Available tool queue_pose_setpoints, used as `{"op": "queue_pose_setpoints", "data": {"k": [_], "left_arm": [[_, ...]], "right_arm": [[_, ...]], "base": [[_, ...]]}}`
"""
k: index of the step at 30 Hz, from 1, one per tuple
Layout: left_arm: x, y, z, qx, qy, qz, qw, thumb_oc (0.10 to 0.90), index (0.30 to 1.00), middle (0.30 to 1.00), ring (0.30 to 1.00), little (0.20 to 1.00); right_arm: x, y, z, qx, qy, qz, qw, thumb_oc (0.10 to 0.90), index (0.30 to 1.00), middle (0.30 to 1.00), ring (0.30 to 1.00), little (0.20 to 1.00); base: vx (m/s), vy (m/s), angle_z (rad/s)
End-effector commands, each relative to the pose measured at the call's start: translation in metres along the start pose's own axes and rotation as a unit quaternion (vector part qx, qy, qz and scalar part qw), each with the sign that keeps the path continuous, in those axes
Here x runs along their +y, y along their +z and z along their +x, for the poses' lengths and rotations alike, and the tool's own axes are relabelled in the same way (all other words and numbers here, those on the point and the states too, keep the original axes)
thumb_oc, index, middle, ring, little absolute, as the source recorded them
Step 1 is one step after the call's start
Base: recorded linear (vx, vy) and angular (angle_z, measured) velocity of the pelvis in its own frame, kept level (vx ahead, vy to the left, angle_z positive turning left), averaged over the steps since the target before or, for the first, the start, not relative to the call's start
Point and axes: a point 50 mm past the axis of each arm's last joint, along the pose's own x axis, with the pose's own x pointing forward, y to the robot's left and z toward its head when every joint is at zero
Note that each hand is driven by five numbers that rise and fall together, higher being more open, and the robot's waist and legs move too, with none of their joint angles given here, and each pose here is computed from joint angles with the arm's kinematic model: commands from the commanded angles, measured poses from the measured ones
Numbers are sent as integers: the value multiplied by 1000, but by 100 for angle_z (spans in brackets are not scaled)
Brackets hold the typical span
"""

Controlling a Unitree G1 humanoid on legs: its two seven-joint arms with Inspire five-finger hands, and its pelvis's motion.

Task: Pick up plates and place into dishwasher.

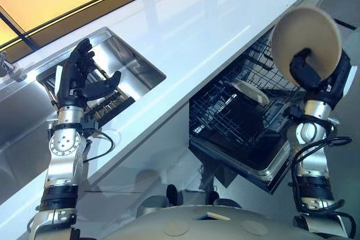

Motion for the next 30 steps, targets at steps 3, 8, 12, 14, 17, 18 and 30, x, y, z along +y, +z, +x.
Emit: {"op": "queue_pose_setpoints", "data": {"k": [3, 8, 12, 14, 17, 18, 30], "left_arm": [[55, 23, 14, -50, 96, 124, 986, 800, 900, 900, 900, 900], [69, 18, 5, -32, 132, 108, 985, 800, 900, 900, 900, 900], [73, 8, -3, -12, 146, 93, 985, 800, 900, 900, 900, 900], [74, 5, -6, -4, 150, 93, 984, 800, 900, 900, 900, 900], [77, 0, -7, 5, 160, 94, 983, 800, 900, 900, 900, 900], [78, -1, -7, 7, 163, 94, 982, 800, 900, 900, 900, 900], [80, -12, -11, 24, 207, 100, 973, 800, 900, 900, 900, 900]], "right_arm": [[-28, 26, 20, -110, -16, -144, 983, 100, 300, 300, 300, 200], [-31, 12, 10, -80, 32, -176, 981, 100, 300, 300, 300, 200], [-25, 11, 3, -91, 71, -189, 975, 100, 300, 300, 300, 200], [-21, 13, 1, -99, 86, -187, 974, 100, 300, 300, 300, 200], [-15, 14, -1, -105, 108, -176, 973, 100, 300, 300, 300, 200], [-14, 14, 0, -105, 112, -171, 973, 100, 300, 300, 300, 200], [15, 40, -10, -174, 176, -100, 964, 100, 300, 300, 300, 200]], "base": [[-13, 58, -2], [-36, 60, -2], [-44, 65, -4], [-38, 57, -3], [3, 62, -3], [-28, 59, -1], [-24, 51, 1]]}}
